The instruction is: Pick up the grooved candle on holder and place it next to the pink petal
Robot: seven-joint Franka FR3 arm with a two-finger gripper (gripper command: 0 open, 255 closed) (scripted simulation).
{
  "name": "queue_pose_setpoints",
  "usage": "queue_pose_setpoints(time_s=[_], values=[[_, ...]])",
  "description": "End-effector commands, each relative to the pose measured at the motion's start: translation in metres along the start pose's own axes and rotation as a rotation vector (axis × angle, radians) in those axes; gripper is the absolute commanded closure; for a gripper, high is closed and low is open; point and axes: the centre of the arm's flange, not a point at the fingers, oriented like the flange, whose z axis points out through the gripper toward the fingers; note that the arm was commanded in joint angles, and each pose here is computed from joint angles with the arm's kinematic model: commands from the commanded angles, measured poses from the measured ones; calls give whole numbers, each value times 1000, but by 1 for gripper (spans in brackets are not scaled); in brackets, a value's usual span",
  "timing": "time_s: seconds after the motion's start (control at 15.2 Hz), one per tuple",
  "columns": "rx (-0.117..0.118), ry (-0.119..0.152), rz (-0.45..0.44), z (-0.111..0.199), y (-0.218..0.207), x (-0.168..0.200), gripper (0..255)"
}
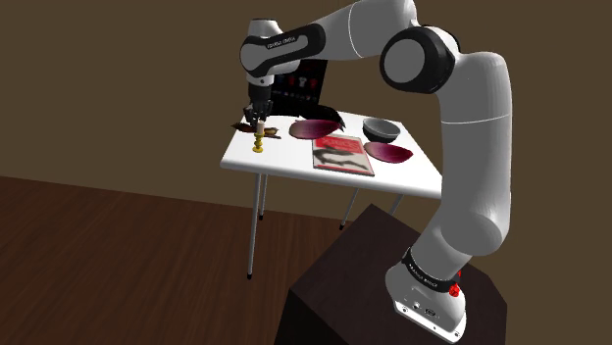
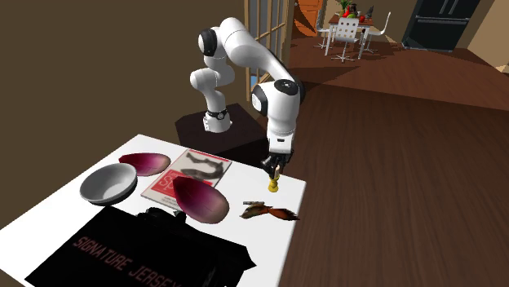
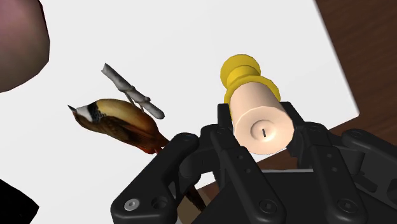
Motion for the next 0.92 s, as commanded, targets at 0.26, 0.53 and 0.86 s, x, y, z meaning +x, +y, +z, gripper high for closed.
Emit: queue_pose_setpoints(time_s=[0.26,0.53,0.86], values=[[0,0,0,-5,0,0,255],[0,0,0,-26,1,-1,255],[0,0,0,-53,1,-1,255]])
